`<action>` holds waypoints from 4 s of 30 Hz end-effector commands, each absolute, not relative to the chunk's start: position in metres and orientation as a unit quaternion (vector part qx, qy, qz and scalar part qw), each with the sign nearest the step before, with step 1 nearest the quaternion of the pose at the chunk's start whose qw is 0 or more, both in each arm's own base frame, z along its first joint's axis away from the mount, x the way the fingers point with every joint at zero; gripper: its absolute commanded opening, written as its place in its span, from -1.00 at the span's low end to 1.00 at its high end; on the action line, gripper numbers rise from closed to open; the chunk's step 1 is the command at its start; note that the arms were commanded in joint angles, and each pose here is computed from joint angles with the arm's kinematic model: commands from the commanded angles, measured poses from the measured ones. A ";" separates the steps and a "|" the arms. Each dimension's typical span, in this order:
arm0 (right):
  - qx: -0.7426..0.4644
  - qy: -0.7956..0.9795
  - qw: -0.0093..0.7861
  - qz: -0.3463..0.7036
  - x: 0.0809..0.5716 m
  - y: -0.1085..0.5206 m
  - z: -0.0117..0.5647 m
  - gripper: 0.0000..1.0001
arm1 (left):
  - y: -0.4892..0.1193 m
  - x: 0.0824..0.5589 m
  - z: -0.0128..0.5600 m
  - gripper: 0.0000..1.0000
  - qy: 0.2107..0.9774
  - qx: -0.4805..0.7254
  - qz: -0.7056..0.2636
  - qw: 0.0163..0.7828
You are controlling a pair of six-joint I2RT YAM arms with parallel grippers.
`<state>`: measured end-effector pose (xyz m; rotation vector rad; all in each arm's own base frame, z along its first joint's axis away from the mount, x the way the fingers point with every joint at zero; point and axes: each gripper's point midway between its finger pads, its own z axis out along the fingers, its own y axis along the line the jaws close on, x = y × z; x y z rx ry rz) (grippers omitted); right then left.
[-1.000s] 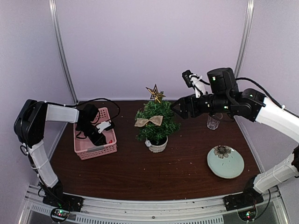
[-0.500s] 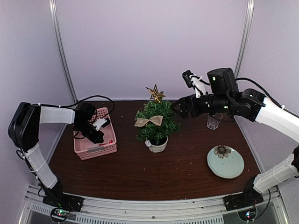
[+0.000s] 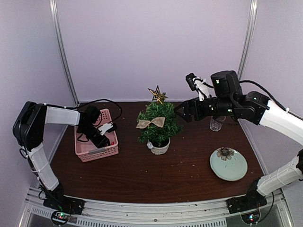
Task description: Decorate the small christmas tree
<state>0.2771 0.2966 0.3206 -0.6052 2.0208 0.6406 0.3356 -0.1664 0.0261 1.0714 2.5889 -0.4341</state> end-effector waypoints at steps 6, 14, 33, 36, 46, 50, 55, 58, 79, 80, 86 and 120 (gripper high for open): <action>-0.233 0.815 0.460 0.266 0.277 0.292 0.328 0.68 | -0.142 0.351 -0.005 -0.75 0.910 0.385 -0.060 0.141; -0.232 0.814 0.461 0.266 0.278 0.292 0.328 0.68 | -0.147 0.356 0.031 -1.00 0.922 0.325 -0.079 0.195; -0.236 0.809 0.466 0.269 0.275 0.290 0.329 0.68 | -0.168 0.336 0.047 -0.05 0.868 0.432 -0.134 0.206; -0.233 0.811 0.464 0.270 0.276 0.291 0.327 0.68 | -0.164 0.343 0.033 -0.04 0.865 0.448 -0.114 0.194; -0.237 0.817 0.455 0.265 0.276 0.291 0.324 0.68 | -0.167 0.364 -0.003 -0.41 0.865 0.460 -0.097 0.175; -0.238 0.817 0.455 0.262 0.277 0.290 0.325 0.68 | -0.164 0.367 -0.007 -0.99 0.876 0.442 -0.090 0.169; -0.237 0.816 0.456 0.264 0.278 0.292 0.325 0.68 | -0.159 0.372 0.015 -1.00 0.890 0.407 -0.076 0.193; -0.238 0.815 0.458 0.265 0.277 0.291 0.326 0.68 | -0.153 0.375 0.039 -1.00 0.899 0.374 -0.062 0.217; -0.195 0.823 0.454 0.280 0.255 0.252 0.317 0.69 | -0.270 0.232 0.193 -1.00 0.860 0.191 -0.155 0.447; -0.190 0.825 0.452 0.280 0.252 0.248 0.315 0.69 | -0.279 0.224 0.192 -1.00 0.857 0.188 -0.150 0.455; -0.158 0.846 0.430 0.271 0.233 0.221 0.293 0.69 | -0.351 0.199 0.176 -1.00 0.846 0.174 -0.146 0.482; -0.156 0.862 0.382 0.295 0.231 0.232 0.244 0.60 | -0.467 0.106 0.196 0.29 0.658 0.457 -0.385 0.458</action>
